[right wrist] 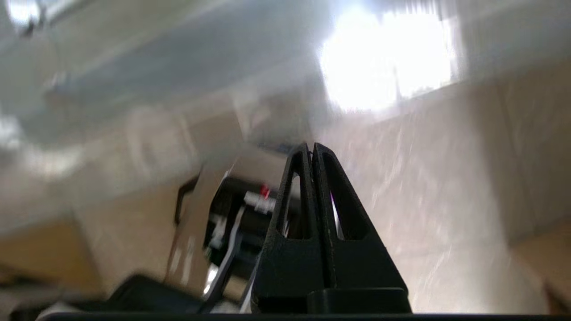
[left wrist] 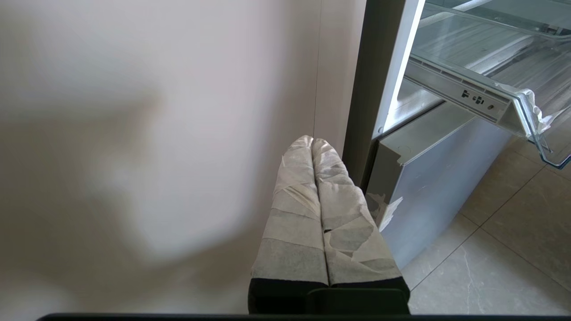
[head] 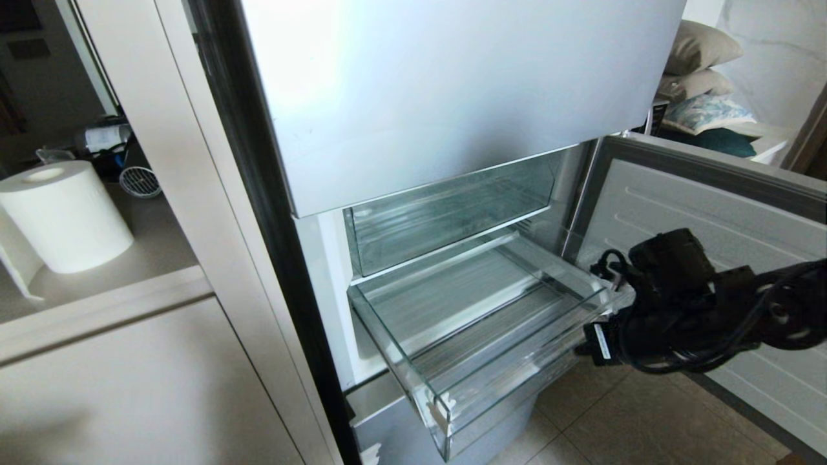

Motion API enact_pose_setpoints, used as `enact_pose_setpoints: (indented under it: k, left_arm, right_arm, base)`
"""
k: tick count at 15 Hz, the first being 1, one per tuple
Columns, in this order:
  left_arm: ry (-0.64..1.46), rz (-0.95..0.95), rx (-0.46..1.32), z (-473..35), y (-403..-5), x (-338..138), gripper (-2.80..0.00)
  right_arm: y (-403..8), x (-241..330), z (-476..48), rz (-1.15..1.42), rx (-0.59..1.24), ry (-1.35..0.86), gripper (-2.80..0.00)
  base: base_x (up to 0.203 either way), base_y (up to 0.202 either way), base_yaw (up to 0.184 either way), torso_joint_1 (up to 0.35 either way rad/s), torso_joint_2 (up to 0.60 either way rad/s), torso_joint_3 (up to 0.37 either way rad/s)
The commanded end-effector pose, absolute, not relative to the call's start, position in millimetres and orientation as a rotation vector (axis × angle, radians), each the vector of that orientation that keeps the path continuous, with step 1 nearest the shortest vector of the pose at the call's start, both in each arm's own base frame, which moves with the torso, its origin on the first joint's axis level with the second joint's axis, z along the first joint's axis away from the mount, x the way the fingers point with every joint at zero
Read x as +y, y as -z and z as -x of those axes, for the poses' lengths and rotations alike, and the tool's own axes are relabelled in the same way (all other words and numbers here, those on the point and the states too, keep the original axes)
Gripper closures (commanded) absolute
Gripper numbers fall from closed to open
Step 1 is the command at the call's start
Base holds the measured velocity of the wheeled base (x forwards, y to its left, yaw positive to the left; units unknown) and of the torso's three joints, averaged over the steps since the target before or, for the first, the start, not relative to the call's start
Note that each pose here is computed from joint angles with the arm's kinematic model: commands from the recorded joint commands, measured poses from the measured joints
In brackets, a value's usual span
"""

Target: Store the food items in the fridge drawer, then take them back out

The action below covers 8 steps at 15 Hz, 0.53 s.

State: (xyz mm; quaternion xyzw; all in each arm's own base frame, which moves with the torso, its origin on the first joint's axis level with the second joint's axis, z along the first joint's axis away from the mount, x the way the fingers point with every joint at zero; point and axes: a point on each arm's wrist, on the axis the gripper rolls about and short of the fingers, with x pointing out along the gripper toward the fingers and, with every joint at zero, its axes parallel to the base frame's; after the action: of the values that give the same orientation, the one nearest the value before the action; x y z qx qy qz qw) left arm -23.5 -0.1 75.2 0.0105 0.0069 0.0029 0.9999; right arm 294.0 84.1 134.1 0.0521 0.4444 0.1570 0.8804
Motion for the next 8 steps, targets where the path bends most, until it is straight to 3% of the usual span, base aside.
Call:
enact_pose_setpoints:
  k: [1, 4, 8]
  left_arm:
    - [-0.006, -0.021, 0.015, 23.4, -75.2, -0.1, 0.0]
    - [-0.006, -0.021, 0.015, 23.4, -75.2, -0.1, 0.0]
    - [-0.007, -0.021, 0.015, 23.4, -75.2, -0.1, 0.0]
  right_arm:
    - [-109.5, 92.7, -324.3, -0.079, 0.944, -0.338, 0.0]
    - [-98.1, 110.1, -354.5, -0.071, 0.83, -0.38, 0.0]
    - [-104.6, 151.2, -390.8, -0.175, 0.551, -0.428, 0.0]
  base:
    - [0.0, 0.0, 0.0, 0.0, 0.0, 0.0]
    - [0.0, 0.0, 0.0, 0.0, 0.0, 0.0]
    - [0.0, 0.0, 0.0, 0.0, 0.0, 0.0]
